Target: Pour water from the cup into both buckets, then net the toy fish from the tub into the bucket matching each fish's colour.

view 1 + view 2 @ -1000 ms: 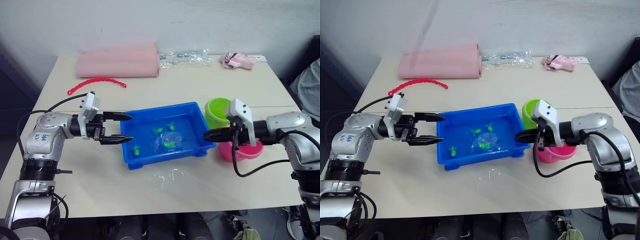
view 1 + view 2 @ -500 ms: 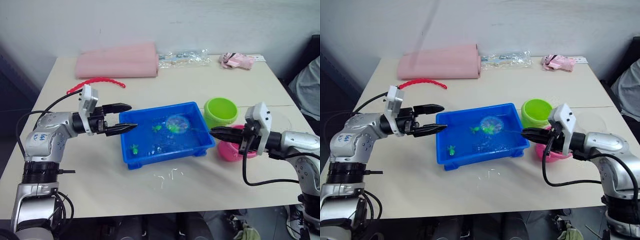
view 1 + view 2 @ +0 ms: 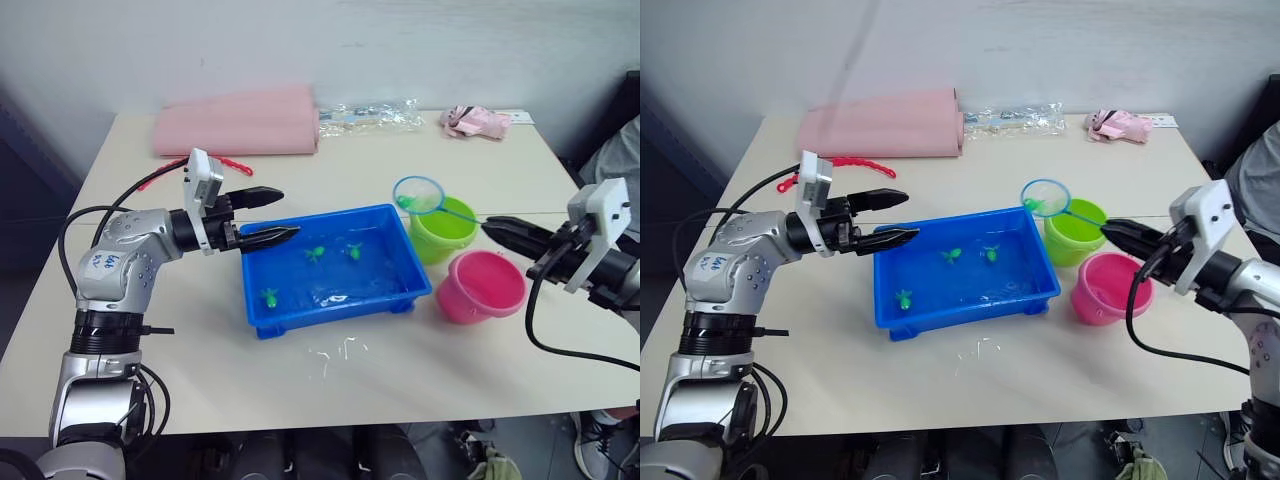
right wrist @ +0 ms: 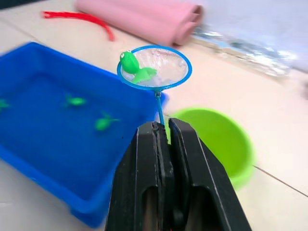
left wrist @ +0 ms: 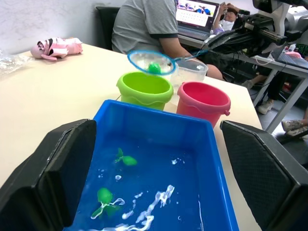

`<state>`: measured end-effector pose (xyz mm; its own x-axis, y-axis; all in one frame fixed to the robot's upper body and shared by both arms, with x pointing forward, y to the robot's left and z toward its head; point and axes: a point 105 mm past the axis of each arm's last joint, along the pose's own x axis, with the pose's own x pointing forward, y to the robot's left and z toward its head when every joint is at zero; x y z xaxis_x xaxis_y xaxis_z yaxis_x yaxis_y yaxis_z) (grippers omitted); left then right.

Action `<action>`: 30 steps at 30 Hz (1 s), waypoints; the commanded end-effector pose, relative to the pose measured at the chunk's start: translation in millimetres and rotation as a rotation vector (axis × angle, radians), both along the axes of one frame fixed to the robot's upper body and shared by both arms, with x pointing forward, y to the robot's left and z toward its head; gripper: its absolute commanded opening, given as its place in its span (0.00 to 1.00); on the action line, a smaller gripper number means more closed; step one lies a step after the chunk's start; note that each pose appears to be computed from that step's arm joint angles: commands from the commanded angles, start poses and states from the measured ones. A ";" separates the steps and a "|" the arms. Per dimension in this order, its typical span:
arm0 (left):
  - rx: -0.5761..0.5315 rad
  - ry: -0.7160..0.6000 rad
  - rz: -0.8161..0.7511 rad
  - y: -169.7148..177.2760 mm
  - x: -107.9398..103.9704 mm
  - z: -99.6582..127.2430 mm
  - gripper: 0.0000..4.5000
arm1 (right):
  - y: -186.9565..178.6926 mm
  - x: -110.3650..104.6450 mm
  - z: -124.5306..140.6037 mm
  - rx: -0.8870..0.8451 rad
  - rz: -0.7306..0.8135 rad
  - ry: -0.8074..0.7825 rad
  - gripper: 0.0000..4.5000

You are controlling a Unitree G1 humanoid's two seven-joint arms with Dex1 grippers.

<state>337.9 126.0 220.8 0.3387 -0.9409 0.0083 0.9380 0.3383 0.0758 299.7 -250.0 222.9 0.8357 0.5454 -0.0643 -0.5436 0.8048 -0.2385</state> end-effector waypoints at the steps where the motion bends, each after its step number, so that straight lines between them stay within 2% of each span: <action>1: 0.001 -0.037 -0.007 -2.2 -1.1 6.7 0.99 | -18.7 5.8 12.2 -0.129 -0.098 -0.107 0.00; 5: 0.003 -0.033 -0.014 -4.2 -1.4 4.2 0.99 | -25.9 11.5 6.0 -0.257 -0.138 -0.161 0.00; 9: 0.000 -0.029 -0.018 -5.5 -1.8 0.9 0.99 | -33.7 15.1 -6.8 -0.509 -0.166 -0.261 0.00; 13: 0.002 -0.036 -0.027 -6.0 -3.0 -0.9 0.99 | -35.0 15.5 -16.7 -0.731 -0.129 -0.330 0.00; 17: 0.003 -0.043 -0.027 -5.5 -2.4 -0.7 0.99 | -38.7 18.0 -8.9 -0.913 -0.153 -0.466 0.00; 23: 0.033 -0.040 -0.025 -2.3 -2.9 -8.6 0.99 | -28.5 12.3 -14.8 -1.311 0.025 -0.670 0.00; 26: 0.027 -0.038 -0.024 -2.4 -2.6 -9.3 0.99 | -34.5 15.7 -12.6 -1.399 0.030 -0.702 0.00; 30: 0.025 -0.036 -0.027 -2.4 -2.6 -10.0 0.99 | -29.5 16.5 2.7 -1.487 0.032 -0.837 0.00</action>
